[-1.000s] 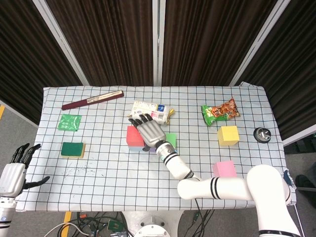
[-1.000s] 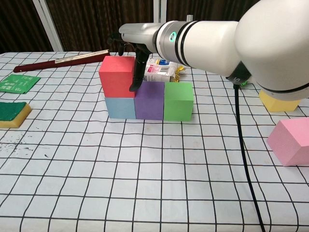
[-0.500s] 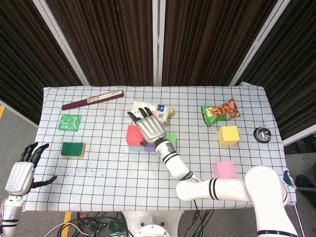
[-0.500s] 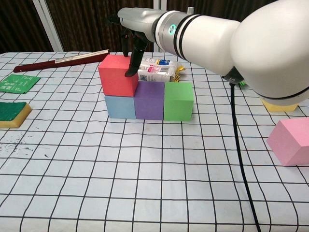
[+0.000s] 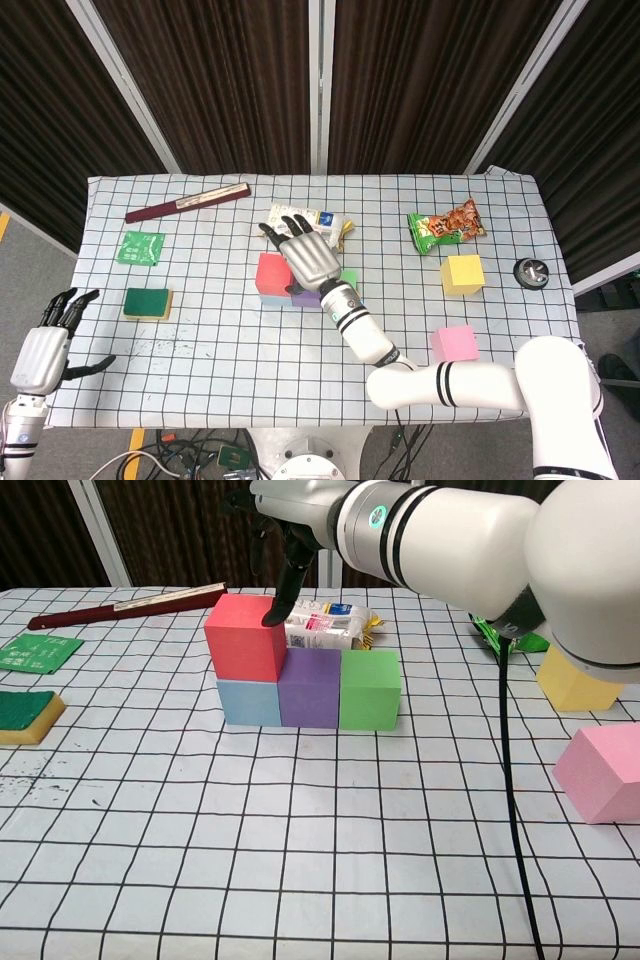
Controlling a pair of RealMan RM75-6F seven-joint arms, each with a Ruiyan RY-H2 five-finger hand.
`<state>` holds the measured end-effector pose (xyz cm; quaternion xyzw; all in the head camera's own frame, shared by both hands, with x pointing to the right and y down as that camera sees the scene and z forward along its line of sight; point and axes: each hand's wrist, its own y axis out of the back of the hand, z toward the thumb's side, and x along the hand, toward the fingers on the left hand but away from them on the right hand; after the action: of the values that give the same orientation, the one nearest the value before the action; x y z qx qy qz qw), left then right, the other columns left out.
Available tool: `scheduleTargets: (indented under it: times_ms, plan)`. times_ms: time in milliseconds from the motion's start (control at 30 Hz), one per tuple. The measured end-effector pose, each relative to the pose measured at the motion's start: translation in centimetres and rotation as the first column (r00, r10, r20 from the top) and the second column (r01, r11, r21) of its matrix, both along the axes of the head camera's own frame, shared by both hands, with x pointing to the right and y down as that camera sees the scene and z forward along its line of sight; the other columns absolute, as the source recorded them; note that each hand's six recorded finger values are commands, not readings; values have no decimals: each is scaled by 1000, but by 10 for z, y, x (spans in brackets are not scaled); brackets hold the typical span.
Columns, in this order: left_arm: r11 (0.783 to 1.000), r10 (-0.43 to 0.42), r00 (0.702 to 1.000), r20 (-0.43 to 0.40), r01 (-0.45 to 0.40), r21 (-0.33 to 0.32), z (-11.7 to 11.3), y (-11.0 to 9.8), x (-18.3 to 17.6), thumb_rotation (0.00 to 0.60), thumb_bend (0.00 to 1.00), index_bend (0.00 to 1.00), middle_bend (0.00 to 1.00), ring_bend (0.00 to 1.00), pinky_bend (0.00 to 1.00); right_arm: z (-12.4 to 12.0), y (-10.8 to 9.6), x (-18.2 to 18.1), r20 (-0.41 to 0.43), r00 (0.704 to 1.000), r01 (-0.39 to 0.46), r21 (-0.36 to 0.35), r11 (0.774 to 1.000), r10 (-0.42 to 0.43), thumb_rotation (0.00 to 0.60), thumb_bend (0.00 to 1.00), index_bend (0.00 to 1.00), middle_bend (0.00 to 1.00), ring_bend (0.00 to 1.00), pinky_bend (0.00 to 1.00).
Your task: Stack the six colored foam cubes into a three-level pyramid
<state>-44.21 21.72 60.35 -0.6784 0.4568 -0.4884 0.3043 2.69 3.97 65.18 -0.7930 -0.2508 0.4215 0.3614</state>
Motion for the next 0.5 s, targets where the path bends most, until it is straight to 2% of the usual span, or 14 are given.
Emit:
scheduleTargets:
  times_ms: [100, 233, 300, 500]
  plan:
    - [1000, 2, 1000, -4, -2, -7, 1, 1, 0, 600, 0, 100, 145, 16, 60, 5, 2, 0, -12, 1000, -10, -30, 999, 10, 600, 0, 0, 83, 0, 0]
    - [1000, -1, 1000, -10, 1, -7, 1, 1, -1, 600, 0, 100, 145, 15, 60, 12, 7, -4, -24, 999, -25, -70, 997, 23, 600, 0, 0, 85, 0, 0]
    - [1000, -3, 1000, -11, 3, -7, 1, 1, -2, 600, 0, 100, 145, 15, 60, 17, 8, -7, -29, 999, -35, -87, 996, 33, 600, 0, 0, 114, 0, 0]
    - [1000, -9, 1000, -10, 9, -13, 3, 3, -5, 600, 0, 100, 145, 16, 60, 28, 9, -15, -40, 997, -71, -126, 989, 67, 600, 0, 0, 301, 0, 0]
